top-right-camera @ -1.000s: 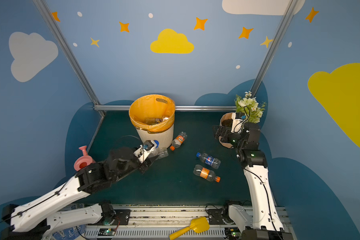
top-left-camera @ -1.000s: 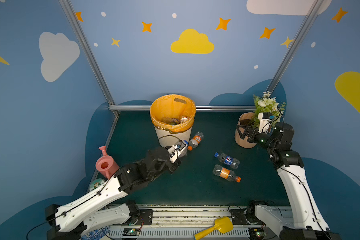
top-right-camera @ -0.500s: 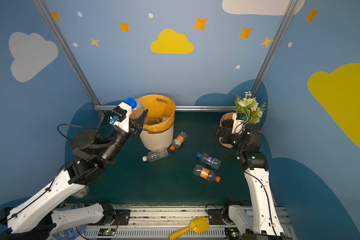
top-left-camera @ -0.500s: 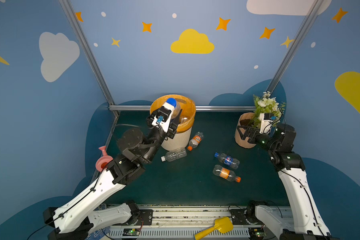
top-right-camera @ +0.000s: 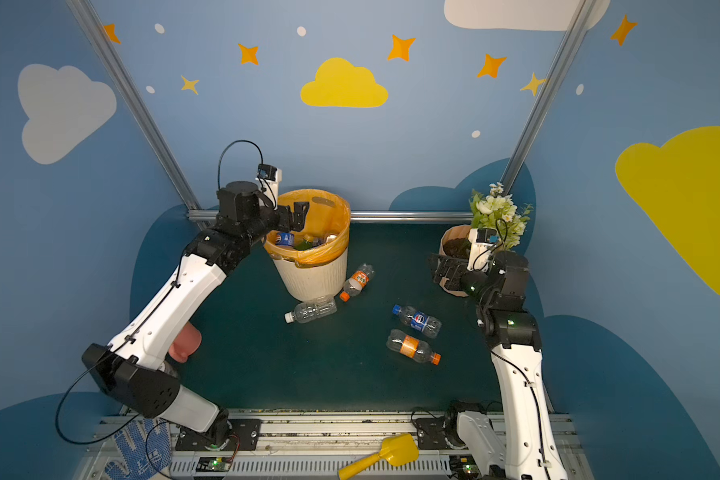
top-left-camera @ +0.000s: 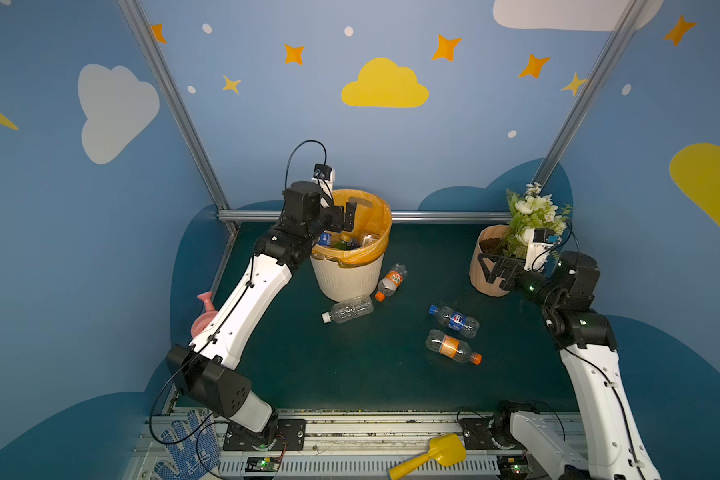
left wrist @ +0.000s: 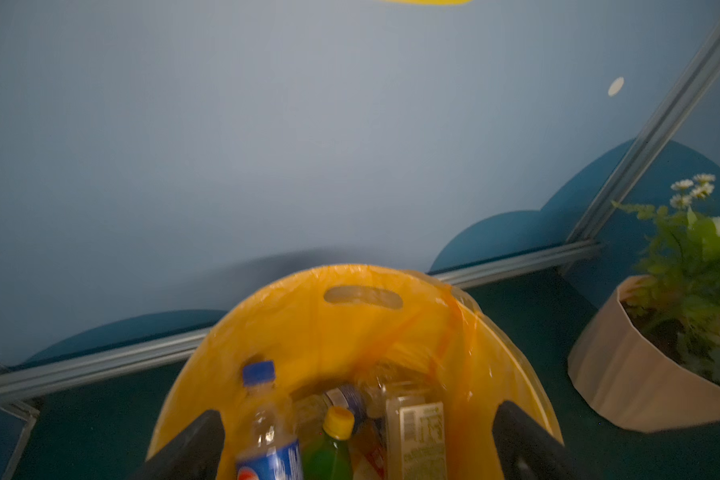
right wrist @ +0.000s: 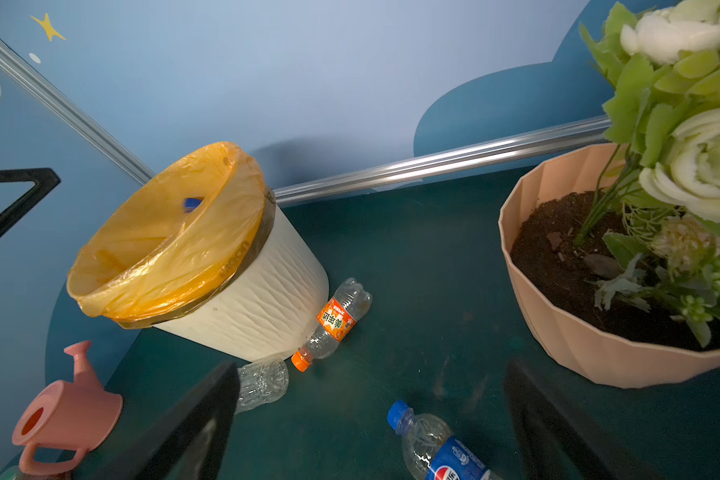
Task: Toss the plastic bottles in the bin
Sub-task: 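Lift the Pepsi bottle with the left gripper over the bin and release, then withdraw the left gripper while the right gripper reaches to the other Pepsi bottle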
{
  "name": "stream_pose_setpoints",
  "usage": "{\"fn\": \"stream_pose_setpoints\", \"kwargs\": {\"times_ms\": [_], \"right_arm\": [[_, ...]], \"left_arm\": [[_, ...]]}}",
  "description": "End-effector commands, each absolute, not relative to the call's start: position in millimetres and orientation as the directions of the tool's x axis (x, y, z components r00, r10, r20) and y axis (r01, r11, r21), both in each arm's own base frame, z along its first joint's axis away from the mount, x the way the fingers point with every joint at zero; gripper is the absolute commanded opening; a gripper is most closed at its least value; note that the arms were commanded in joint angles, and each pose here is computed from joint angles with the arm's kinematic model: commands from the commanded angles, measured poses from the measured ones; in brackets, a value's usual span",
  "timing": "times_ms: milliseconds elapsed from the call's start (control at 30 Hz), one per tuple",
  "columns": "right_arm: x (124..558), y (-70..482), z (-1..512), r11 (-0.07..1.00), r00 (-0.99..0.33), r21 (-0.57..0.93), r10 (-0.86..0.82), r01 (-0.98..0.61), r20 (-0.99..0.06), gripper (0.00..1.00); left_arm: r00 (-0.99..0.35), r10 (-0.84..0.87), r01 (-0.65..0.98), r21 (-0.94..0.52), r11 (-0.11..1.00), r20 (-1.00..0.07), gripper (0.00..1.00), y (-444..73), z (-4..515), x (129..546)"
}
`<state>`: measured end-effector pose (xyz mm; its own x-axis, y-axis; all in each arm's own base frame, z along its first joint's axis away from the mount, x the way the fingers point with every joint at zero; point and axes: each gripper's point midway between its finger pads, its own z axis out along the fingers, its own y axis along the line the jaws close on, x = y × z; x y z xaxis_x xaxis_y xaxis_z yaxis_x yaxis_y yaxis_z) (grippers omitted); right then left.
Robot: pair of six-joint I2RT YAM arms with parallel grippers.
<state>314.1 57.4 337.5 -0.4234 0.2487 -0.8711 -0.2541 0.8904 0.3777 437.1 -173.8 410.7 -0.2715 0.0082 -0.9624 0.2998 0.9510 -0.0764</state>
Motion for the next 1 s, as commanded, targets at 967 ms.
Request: {"fn": "stream_pose_setpoints", "kwargs": {"times_ms": [967], "right_arm": [[309.3,54.7,157.8,0.949,-0.831,0.315,0.157,-0.024,-0.534,0.95]], "left_arm": [[-0.353,-0.275,0.11,-0.332,0.937,-0.894,1.0,-112.2,273.8,277.5]]}}
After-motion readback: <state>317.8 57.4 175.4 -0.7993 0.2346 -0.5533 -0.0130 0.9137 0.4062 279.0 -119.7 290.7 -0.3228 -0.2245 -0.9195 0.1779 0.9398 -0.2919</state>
